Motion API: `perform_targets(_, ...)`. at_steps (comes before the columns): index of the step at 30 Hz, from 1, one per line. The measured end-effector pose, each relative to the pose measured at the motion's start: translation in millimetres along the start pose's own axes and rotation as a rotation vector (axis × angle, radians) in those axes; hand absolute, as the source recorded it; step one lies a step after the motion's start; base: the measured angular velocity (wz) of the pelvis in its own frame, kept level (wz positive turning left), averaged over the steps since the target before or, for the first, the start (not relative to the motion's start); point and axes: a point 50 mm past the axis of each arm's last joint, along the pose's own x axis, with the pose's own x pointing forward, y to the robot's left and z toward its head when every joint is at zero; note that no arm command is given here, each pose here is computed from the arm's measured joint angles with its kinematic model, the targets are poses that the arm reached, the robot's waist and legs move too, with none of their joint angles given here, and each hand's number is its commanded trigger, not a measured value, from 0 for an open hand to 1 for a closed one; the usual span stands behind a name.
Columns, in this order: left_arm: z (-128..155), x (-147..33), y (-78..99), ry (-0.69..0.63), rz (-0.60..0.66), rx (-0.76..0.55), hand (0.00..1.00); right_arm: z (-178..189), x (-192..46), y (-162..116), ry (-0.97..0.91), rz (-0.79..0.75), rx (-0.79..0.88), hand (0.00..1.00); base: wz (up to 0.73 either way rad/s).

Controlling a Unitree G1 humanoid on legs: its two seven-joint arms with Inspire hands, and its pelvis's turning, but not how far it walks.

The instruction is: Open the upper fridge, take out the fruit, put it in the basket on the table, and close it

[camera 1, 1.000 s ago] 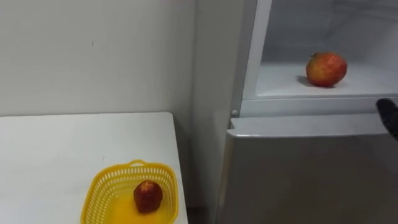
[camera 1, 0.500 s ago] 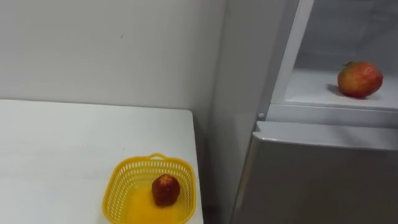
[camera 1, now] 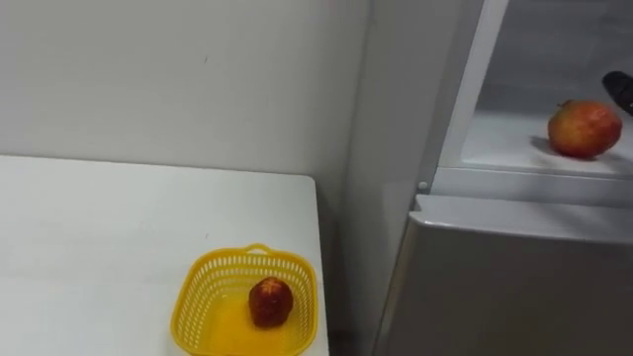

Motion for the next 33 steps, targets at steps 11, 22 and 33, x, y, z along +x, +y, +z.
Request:
perform_targets(11,-6,-1.9,11.0,0.016,0.035,-0.004,0.0,1,16,8,0.059,0.126,-0.017,0.0,0.06)
perform_targets(22,-11,-2.8,10.3,0.045,0.038,-0.005,0.0,-23,18,-3,0.185,0.117,-0.041,0.0,0.04)
perform_targets(33,-12,-2.8,10.2,0.063,0.037,-0.007,0.0,-29,17,-4,0.219,0.126,-0.077,0.0,0.0)
